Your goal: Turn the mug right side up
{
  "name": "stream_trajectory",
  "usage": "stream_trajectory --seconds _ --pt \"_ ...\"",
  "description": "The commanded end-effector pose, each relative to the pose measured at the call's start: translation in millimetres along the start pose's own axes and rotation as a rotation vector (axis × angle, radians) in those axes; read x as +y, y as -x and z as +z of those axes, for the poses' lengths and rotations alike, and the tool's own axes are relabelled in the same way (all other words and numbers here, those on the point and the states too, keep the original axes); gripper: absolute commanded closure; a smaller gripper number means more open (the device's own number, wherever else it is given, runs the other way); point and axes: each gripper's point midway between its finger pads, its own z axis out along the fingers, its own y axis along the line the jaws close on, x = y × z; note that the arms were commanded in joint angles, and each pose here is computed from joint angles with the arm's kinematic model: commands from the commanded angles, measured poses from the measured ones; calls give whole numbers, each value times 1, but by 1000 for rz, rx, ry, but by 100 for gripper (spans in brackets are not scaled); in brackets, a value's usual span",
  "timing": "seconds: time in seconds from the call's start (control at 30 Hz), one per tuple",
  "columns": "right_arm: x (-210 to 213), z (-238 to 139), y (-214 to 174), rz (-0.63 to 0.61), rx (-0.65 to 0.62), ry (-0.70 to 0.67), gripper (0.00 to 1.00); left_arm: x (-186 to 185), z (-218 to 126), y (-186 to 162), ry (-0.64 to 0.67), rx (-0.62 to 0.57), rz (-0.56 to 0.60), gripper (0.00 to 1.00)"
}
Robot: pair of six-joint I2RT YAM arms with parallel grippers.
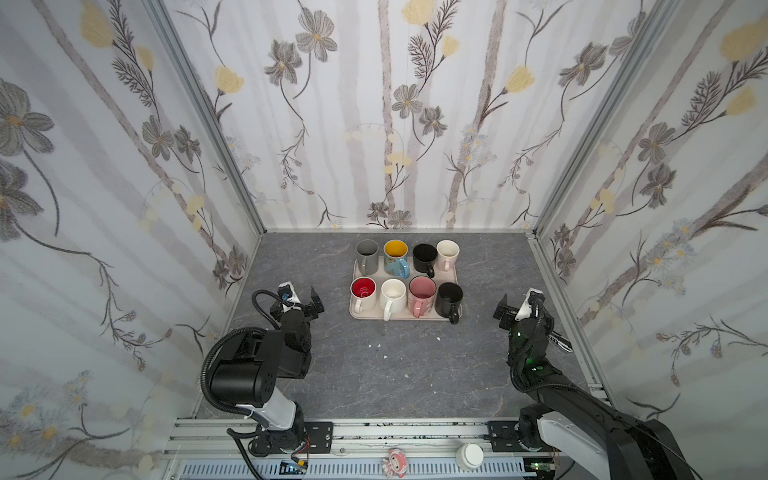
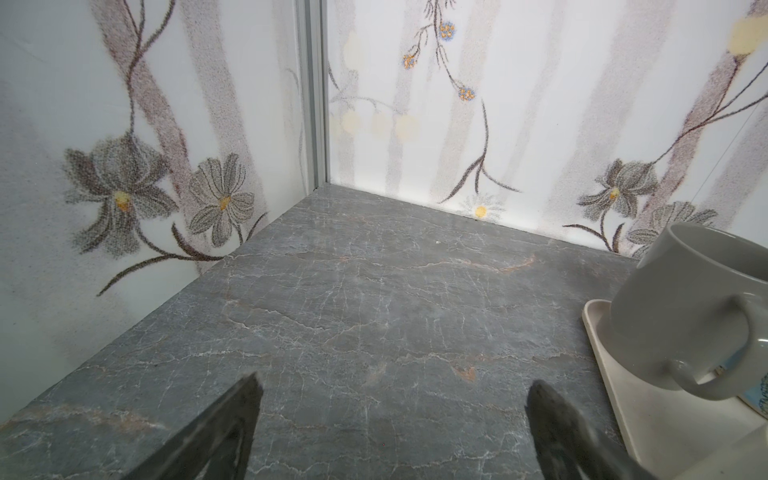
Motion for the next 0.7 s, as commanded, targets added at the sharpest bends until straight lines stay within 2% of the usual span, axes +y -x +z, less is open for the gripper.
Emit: stream_trajectory --seconds 0.0,0.07,0.27,0.33,0.4,0.67 --pt "6 8 17 6 -108 54 1 0 0 11 2 -45 -22 0" --pt "9 11 17 14 -152 104 0 0 0 11 2 -43 -22 0" --pt "13 32 0 24 -150 162 1 0 0 11 2 -44 -21 0" --pt "20 49 -13 10 -32 177 1 0 0 11 2 -44 -22 0" --pt "17 46 -8 36 -78 206 0 0 0 11 3 -44 -22 0" --pt "14 46 -9 36 -73 193 0 0 0 11 3 -43 -22 0"
